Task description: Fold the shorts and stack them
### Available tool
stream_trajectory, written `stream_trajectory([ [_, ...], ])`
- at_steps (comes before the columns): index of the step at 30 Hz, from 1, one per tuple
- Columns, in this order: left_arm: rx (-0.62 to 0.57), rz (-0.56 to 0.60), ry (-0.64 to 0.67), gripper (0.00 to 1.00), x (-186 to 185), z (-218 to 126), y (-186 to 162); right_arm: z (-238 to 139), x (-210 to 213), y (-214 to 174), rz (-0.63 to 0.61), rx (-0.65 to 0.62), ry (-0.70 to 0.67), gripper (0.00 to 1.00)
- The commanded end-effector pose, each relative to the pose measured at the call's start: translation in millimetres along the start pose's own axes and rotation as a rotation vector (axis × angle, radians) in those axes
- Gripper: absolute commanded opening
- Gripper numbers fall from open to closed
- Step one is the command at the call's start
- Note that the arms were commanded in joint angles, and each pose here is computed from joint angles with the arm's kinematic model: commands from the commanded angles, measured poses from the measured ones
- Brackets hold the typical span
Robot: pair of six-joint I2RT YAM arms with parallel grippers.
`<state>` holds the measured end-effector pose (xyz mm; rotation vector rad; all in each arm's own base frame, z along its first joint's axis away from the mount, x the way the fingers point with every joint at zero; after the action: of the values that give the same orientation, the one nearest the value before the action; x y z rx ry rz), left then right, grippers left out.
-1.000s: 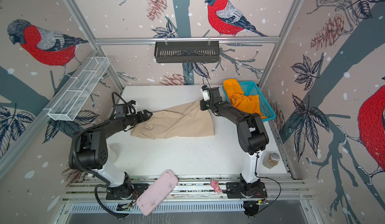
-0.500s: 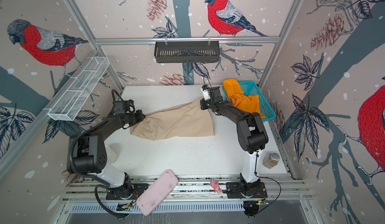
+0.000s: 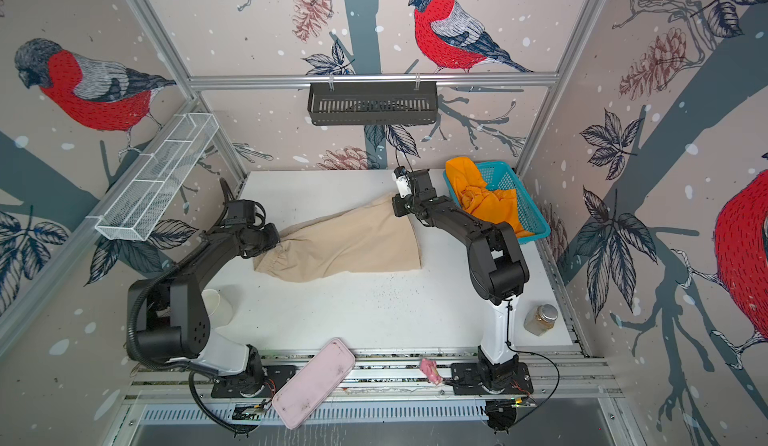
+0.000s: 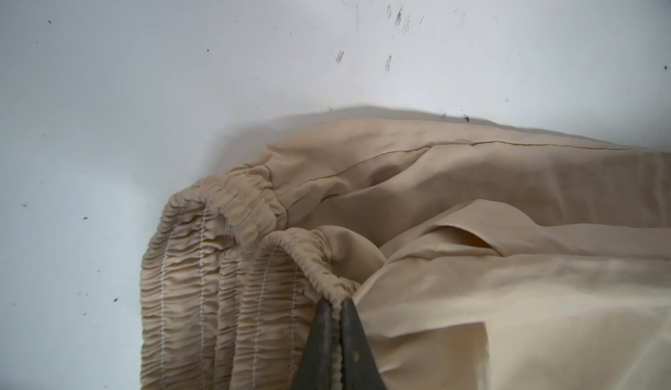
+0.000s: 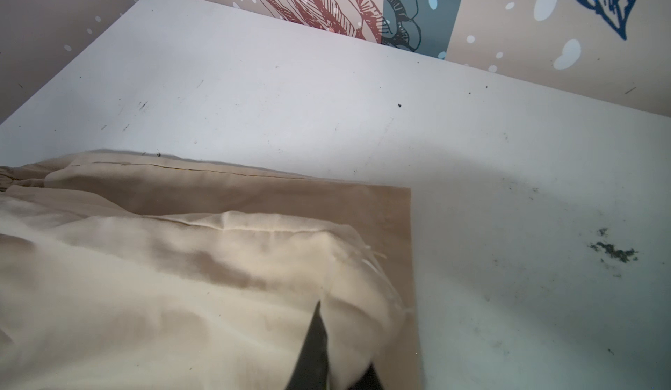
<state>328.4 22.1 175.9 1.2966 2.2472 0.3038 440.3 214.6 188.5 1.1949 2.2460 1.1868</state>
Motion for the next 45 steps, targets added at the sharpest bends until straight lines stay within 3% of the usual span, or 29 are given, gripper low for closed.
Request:
stream_trajectory([
  [1,-0.030,-0.015,0.063,0.00,5,-2,2,10,-2,0,-0.013,-0.003,0.001,0.41],
  [6,-0.042,-0.022,0.056,0.00,9,9,-2,33,-6,-7,-0.003,0.030,0.023,0.72],
  [9,-0.064,-0.018,0.002,0.00,5,9,-3,34,-11,-16,0.010,0.049,0.012,0.83],
  [15,-0.119,-0.015,0.013,0.00,4,-8,1,31,-30,-49,0.087,0.087,0.019,0.85],
  [23,-0.108,-0.021,0.023,0.00,5,-6,0,36,-23,-78,0.096,0.148,0.059,0.84],
  [26,-0.103,-0.023,0.018,0.00,5,-4,0,40,-19,-88,0.111,0.167,0.086,0.79],
  [28,-0.104,-0.023,0.017,0.00,5,-4,-1,42,-15,-91,0.122,0.162,0.108,0.70],
  [36,-0.081,-0.016,0.011,0.00,8,3,-8,39,-15,-96,0.217,0.131,0.188,0.06],
  [45,0.013,0.097,-0.129,0.00,-41,21,-29,-9,-56,-112,0.322,0.181,0.008,0.01],
])
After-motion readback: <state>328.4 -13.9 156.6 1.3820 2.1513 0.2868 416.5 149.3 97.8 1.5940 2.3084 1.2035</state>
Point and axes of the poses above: each gripper's point midway between its finger pads, its own z axis out along the fingers, its own x axis along the line the jaws close on, y = z × x, the point moved 9 cm from there along -z, back along the fingers, and after that the axes turned 5 degrees about -z, right-handed, at the moved point
